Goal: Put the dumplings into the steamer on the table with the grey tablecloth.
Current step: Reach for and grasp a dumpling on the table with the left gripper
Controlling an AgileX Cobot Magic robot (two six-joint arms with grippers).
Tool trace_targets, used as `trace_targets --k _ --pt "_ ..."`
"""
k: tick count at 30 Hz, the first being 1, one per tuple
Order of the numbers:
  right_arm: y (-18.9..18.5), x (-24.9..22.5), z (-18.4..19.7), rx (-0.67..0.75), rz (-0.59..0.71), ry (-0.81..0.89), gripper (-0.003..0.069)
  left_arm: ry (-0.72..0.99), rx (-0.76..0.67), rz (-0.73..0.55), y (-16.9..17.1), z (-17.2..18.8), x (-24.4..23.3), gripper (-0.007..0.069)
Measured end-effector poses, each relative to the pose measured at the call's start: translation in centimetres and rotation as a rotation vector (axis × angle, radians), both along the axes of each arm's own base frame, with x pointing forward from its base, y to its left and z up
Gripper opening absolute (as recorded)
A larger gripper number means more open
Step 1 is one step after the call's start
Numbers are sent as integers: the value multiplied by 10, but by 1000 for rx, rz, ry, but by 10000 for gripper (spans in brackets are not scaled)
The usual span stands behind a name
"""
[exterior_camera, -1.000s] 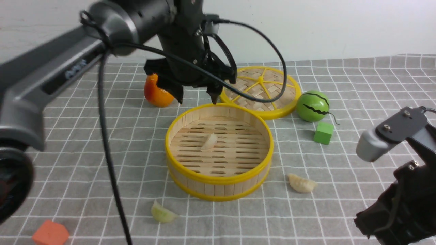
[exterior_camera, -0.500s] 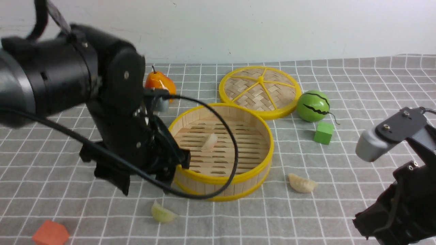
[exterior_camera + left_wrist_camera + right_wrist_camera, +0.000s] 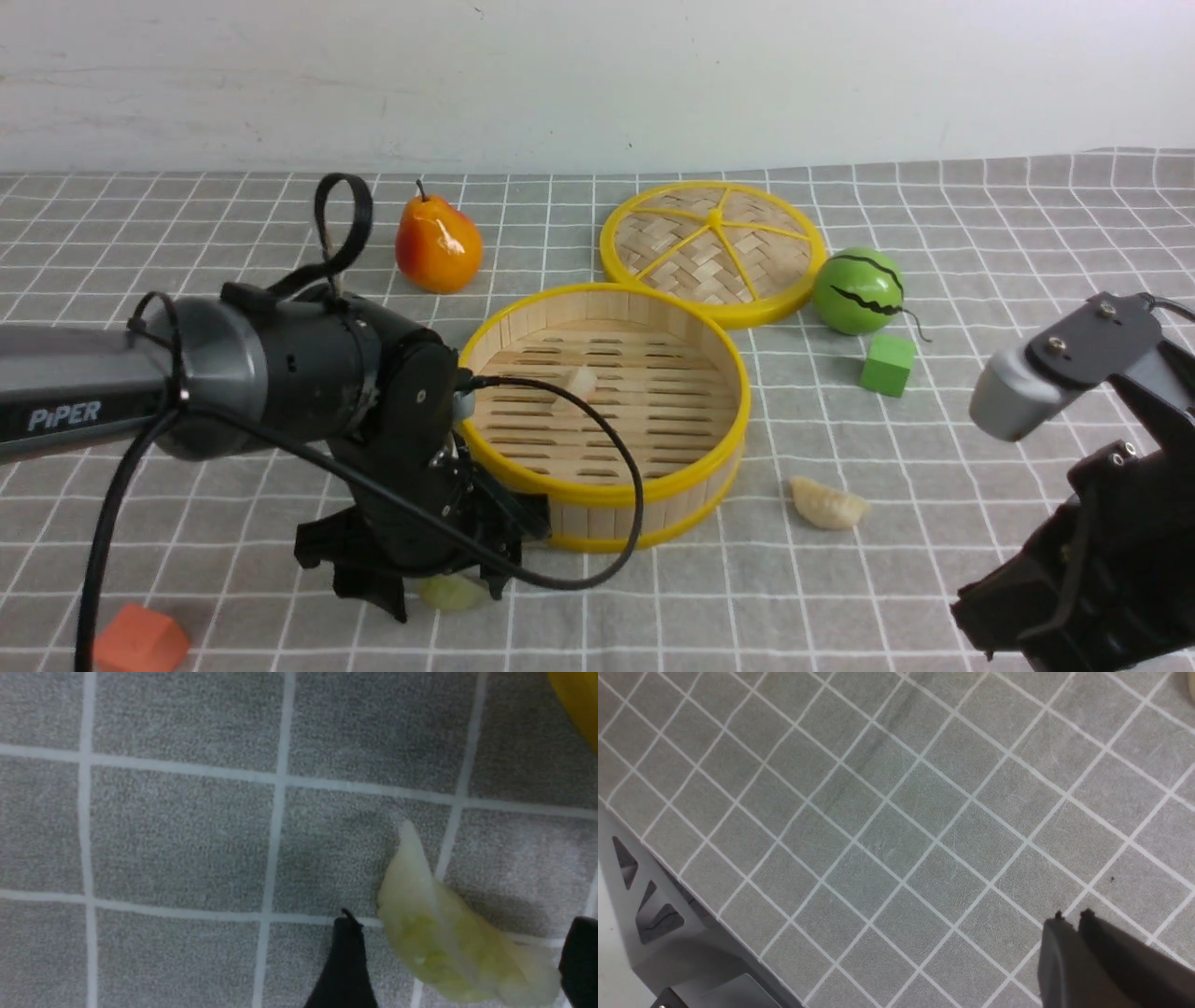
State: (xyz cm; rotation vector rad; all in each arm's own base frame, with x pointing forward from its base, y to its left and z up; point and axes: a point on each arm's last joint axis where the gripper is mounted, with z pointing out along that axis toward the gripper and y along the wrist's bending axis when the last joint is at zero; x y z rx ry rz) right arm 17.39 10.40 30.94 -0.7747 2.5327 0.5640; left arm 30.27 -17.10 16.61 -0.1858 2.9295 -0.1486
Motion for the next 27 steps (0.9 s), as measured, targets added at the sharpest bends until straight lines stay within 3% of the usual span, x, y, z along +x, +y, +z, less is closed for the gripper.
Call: trace_targets --k 3,9,13,18,20,27 --pt "0 0 0 4 3 1 52 8 6 2 0 -4 1 544" --pt "1 0 0 6 5 1 59 12 11 11 0 -5 1 412" --pt "1 0 0 6 5 1 62 3 7 14 1 -2 0 199" --pt "1 0 0 6 5 1 62 -58 -1 -12 3 17 -1 22" --pt "1 0 0 6 5 1 63 -81 0 -22 5 25 -2 -15" --pt "1 0 0 7 5 1 63 -88 53 -50 12 37 -7 -14"
